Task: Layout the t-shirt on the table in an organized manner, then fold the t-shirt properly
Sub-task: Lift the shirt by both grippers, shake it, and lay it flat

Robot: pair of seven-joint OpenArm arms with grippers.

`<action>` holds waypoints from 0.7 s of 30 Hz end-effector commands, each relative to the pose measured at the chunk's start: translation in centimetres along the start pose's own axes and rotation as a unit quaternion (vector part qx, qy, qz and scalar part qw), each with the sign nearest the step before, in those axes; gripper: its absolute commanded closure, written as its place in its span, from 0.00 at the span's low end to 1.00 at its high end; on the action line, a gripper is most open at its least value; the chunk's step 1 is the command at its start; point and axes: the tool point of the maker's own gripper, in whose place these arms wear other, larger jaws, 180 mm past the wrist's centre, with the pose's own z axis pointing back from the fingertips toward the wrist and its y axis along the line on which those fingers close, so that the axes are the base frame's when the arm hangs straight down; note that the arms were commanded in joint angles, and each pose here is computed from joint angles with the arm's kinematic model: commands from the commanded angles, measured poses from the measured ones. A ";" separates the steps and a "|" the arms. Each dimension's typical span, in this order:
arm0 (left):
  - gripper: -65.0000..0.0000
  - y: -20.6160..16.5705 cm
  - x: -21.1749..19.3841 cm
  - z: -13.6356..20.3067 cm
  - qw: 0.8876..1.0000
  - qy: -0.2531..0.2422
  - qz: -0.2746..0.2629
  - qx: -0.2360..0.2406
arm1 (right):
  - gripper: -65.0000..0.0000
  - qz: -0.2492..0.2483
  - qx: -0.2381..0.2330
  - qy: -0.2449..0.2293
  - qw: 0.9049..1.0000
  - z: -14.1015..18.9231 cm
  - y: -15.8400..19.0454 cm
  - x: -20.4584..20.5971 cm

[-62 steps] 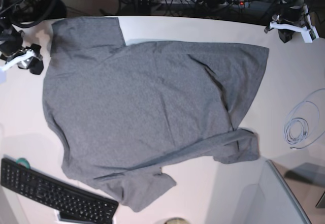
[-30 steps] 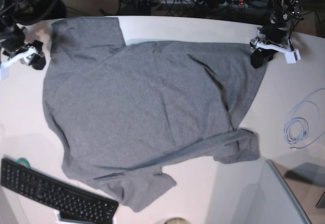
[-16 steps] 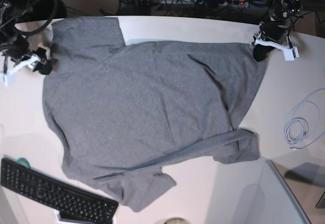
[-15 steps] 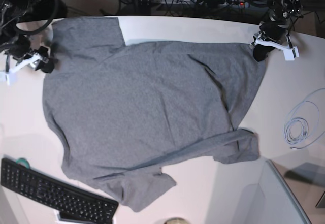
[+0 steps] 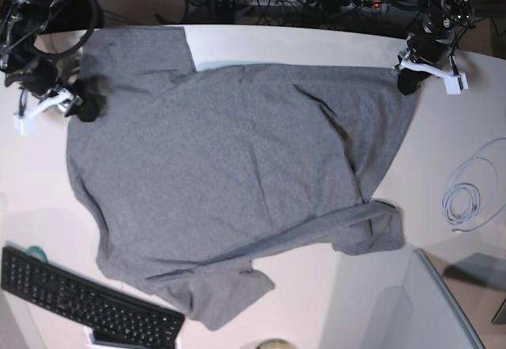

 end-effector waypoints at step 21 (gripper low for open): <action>1.00 -1.0 3.1 5.0 0.994 -0.029 -0.102 0.008 | 0.99 0.119 -0.022 -0.018 0.992 5.6 2.8 0.5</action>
